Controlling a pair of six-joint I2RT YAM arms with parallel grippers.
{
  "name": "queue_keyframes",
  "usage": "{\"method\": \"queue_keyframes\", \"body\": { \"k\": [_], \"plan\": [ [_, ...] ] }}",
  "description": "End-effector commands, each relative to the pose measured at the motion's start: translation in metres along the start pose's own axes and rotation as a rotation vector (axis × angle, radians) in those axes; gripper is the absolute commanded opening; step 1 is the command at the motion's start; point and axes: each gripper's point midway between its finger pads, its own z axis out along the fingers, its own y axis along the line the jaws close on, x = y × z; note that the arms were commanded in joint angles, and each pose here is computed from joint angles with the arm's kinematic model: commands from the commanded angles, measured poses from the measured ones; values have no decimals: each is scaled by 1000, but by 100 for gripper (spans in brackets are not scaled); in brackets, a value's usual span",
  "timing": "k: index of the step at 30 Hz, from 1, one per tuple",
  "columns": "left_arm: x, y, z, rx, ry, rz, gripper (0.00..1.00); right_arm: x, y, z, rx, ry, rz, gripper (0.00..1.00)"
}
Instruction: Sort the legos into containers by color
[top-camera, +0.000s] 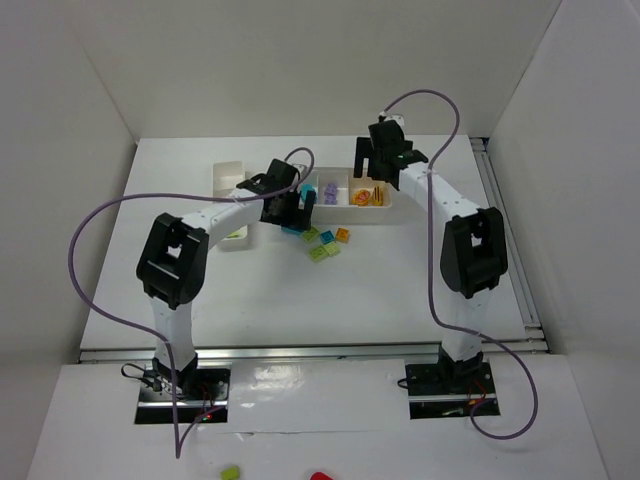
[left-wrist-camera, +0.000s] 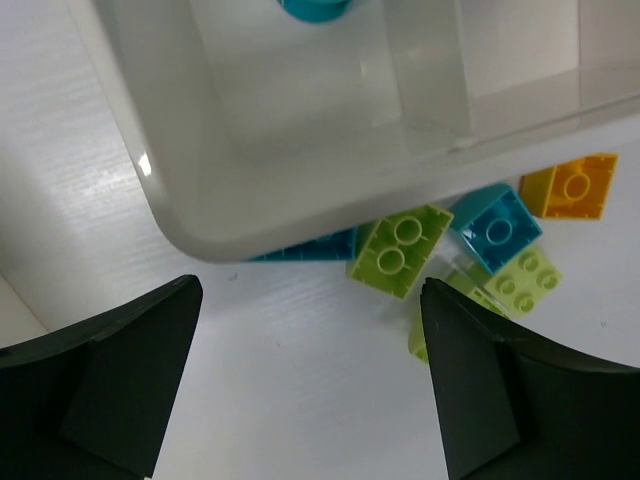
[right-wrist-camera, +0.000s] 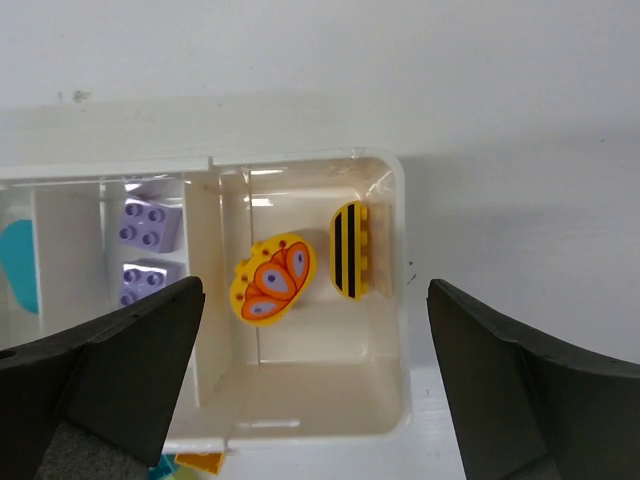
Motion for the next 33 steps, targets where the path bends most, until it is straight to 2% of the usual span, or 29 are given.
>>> {"method": "queue_keyframes", "body": {
  "k": [1,9,15,24,28,31,33],
  "plan": [
    [-24,7,10,-34,-120,84,100,-41,-4,-47,-26,-118,28,100],
    [-30,-6,40,45,-142,149,100,-39,-18,-89,-30,-130,41,100],
    [-11,-21,45,160,-119,167,97,-14,-34,-86,14,-81,39,100],
    [25,-24,7,203,-53,88,93,-12,-33,-88,5,-78,48,100],
    [41,-26,4,214,1,36,92,-10,-33,-85,8,-70,45,100],
    [36,-39,-11,257,-10,11,90,-9,-29,-86,1,-69,40,100],
    [32,-30,-13,207,-36,10,93,-7,-30,-87,0,-69,40,100]
  ]
}}
